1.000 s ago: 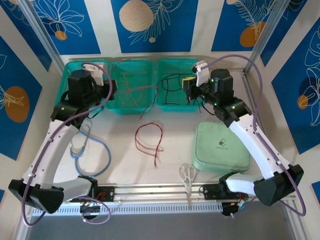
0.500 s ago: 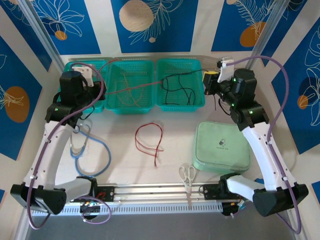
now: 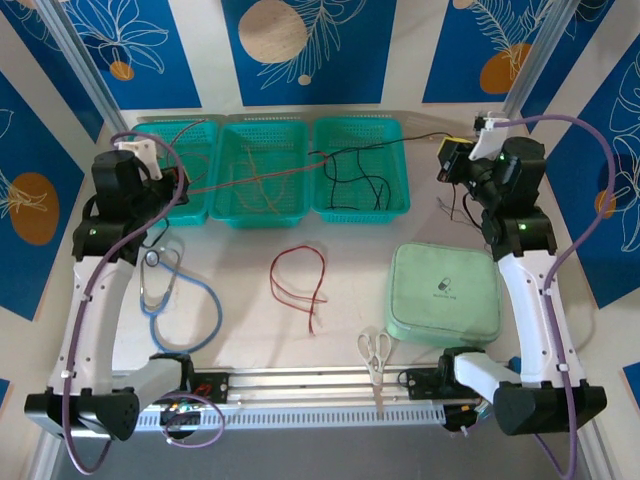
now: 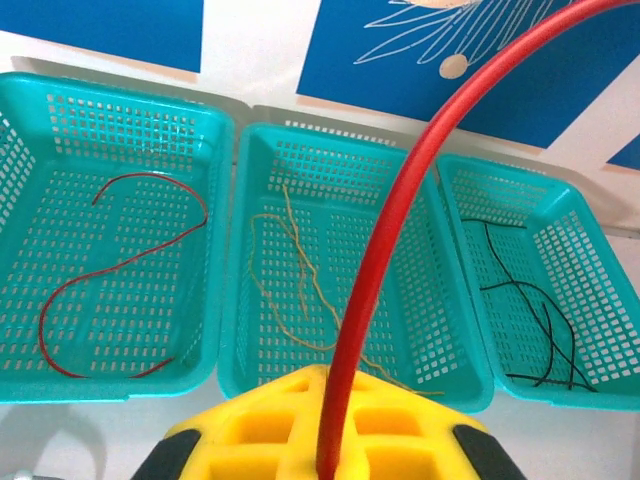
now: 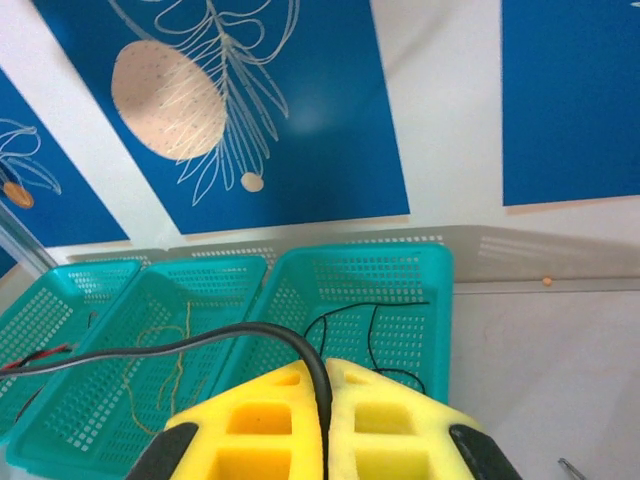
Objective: Untangle the cables
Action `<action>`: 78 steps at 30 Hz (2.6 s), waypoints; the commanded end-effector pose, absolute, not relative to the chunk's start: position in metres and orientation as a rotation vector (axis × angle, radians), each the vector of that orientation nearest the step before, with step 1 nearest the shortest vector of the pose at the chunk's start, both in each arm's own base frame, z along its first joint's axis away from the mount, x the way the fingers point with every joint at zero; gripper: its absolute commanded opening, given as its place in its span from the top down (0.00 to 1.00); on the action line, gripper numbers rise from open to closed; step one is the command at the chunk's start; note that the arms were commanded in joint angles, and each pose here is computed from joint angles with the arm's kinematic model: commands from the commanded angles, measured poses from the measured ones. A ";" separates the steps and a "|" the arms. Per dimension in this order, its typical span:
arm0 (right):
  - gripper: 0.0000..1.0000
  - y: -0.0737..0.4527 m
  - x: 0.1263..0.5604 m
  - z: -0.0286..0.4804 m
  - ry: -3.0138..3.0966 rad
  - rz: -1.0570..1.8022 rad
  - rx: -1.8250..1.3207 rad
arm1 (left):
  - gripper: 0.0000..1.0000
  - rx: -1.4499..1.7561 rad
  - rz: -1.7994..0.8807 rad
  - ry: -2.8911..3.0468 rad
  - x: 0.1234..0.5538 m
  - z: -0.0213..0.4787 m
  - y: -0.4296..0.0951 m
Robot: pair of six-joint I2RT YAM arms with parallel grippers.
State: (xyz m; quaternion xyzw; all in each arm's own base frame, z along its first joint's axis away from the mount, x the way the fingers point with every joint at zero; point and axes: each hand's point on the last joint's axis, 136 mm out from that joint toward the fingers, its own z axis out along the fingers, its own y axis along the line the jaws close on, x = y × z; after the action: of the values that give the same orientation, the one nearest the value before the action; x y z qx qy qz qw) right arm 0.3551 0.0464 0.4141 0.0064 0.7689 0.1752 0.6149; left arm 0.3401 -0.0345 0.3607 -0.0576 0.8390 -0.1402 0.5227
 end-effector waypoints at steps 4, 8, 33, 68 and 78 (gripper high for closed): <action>1.00 0.031 0.345 0.438 1.710 0.406 0.045 | 1.00 -0.175 -0.336 2.001 0.328 0.366 -0.020; 1.00 0.020 0.344 0.439 1.708 0.393 0.066 | 1.00 -0.199 -0.342 1.984 0.324 0.372 -0.012; 1.00 0.060 0.348 0.458 1.712 0.480 -0.040 | 1.00 -0.096 -0.273 1.613 0.402 0.536 -0.001; 1.00 0.093 0.354 0.463 1.752 0.506 -0.143 | 1.00 -0.097 0.266 1.938 0.570 0.348 0.060; 1.00 0.098 0.346 0.465 1.761 0.506 -0.172 | 1.00 -0.203 0.331 2.229 0.584 0.205 0.084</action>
State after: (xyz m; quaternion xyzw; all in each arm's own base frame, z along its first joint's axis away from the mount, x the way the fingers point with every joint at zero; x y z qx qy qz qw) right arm 0.3540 0.0965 0.4503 -0.0641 0.7709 0.2216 0.5937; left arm 0.5840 0.0721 0.2198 -0.0474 0.8839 0.1293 0.4471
